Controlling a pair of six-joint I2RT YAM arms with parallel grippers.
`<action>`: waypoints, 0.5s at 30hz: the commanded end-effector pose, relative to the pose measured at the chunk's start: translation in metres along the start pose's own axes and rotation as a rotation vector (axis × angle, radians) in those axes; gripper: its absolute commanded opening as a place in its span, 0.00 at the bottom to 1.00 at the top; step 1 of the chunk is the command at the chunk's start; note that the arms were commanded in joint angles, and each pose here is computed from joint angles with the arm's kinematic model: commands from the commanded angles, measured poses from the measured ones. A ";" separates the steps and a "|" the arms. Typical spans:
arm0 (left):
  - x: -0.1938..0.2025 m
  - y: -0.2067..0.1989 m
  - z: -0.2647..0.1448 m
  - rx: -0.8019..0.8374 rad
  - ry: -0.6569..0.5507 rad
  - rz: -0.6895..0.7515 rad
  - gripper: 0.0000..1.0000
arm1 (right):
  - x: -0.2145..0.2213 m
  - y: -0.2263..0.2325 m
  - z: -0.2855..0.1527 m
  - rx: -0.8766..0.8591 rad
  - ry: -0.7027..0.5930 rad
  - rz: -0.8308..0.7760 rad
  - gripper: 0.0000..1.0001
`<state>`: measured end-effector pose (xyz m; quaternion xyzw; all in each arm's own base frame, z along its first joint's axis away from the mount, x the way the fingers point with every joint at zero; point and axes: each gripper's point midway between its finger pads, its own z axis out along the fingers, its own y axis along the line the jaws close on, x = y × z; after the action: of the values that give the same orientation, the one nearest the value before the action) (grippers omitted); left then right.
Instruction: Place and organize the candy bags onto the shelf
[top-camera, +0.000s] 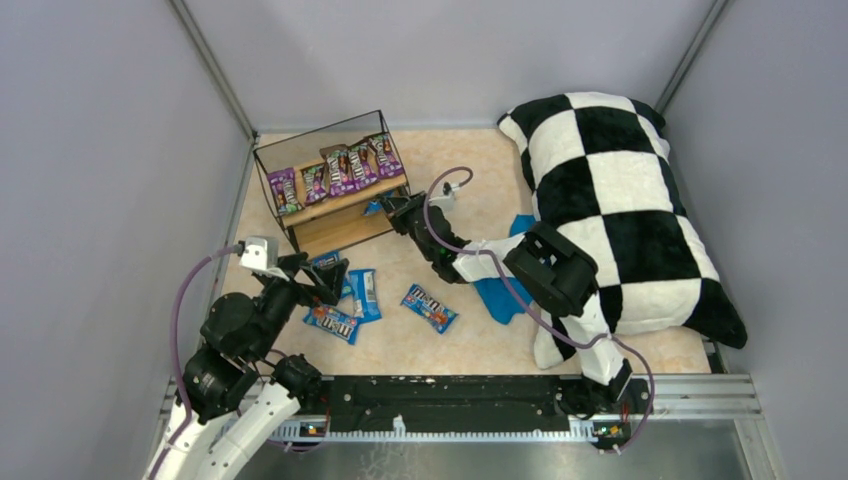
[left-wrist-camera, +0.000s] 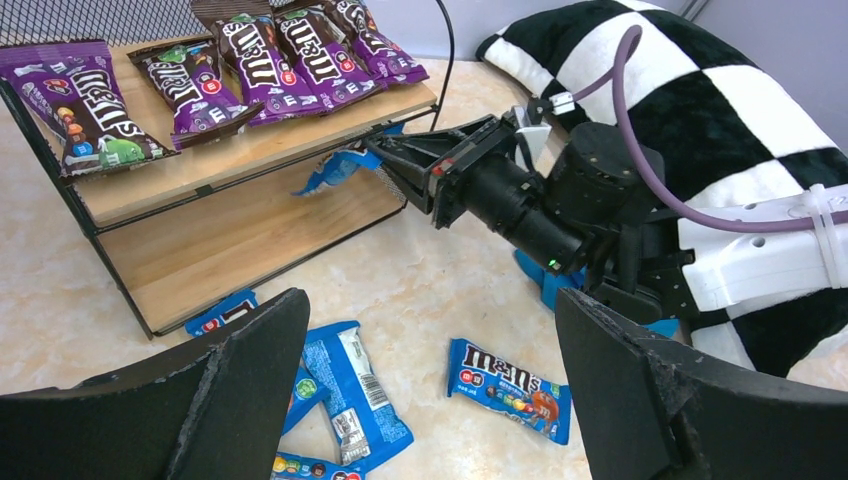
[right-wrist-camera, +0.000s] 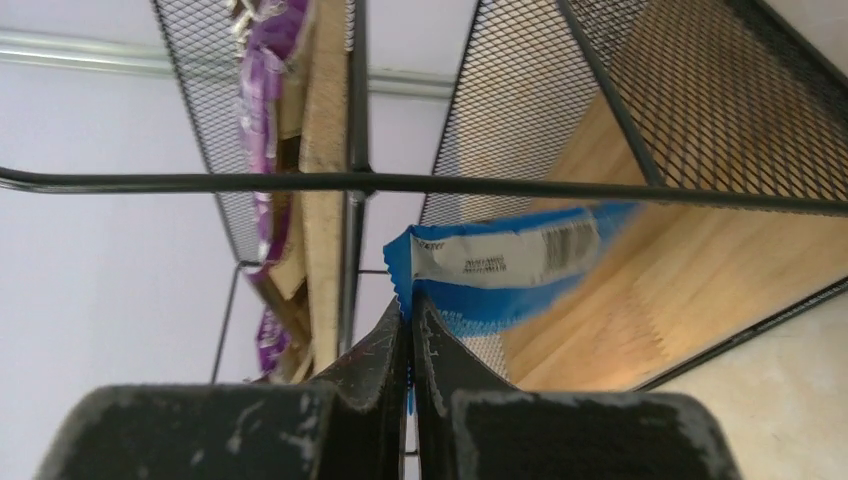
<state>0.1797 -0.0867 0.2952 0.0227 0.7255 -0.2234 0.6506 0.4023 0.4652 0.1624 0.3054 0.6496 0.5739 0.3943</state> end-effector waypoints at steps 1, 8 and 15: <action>-0.010 -0.004 -0.001 0.025 -0.047 0.009 0.99 | 0.002 -0.035 0.008 0.156 -0.124 -0.091 0.00; -0.010 -0.005 -0.001 0.029 -0.048 0.010 0.99 | 0.005 -0.087 0.001 0.369 -0.182 -0.101 0.00; -0.009 -0.005 0.000 0.030 -0.044 0.011 0.98 | -0.003 -0.110 -0.004 0.502 -0.260 -0.093 0.00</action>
<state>0.1792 -0.0865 0.2955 0.0230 0.7243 -0.2241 0.6516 0.4029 0.4498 0.0603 0.4002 0.7365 0.3687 0.4018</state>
